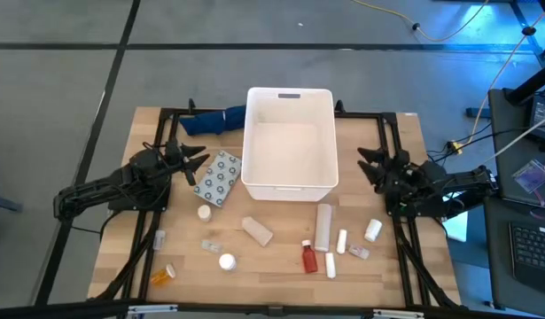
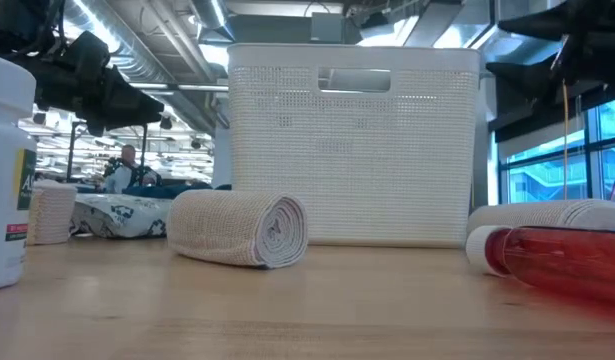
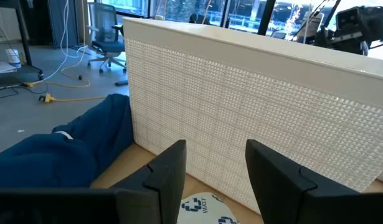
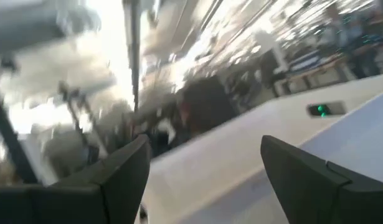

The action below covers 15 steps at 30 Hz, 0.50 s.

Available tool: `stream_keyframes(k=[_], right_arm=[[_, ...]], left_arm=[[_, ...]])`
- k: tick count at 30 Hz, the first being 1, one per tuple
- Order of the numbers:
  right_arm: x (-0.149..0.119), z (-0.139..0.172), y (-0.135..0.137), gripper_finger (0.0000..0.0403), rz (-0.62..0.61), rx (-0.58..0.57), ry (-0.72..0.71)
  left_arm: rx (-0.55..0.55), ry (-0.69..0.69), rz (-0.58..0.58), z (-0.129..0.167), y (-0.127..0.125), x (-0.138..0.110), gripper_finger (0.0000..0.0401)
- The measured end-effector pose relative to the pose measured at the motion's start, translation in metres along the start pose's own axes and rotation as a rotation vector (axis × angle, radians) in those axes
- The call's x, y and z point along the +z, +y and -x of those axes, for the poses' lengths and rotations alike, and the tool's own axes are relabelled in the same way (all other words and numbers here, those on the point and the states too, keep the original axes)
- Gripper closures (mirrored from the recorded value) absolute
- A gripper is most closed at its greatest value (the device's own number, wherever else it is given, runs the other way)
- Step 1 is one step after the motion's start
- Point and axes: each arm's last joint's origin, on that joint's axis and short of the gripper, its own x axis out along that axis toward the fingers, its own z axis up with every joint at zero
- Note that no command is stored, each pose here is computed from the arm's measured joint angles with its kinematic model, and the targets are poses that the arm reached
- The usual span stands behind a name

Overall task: Pick & place medical supplies in basket/bin
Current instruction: Put the right white bandage into the bin

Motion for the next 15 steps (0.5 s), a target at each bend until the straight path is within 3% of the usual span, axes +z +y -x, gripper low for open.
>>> stream_keyframes(k=[5,10,15], right_arm=[[0.005,-0.001,-0.001,0.01,0.024,-0.082,-0.039],[0.03,-0.01,0.011,0.01,0.076,-0.17,-0.056],[0.066,-0.032,0.034,0.01,0.163,-0.281,0.083]], left_arm=[[0.0,0.0,0.0,0.0,0.0,0.0,0.0242],[0.0,0.0,0.0,0.0,0.0,0.0,0.0242],[0.0,0.001,0.0,0.0,0.0,0.0,0.0242]])
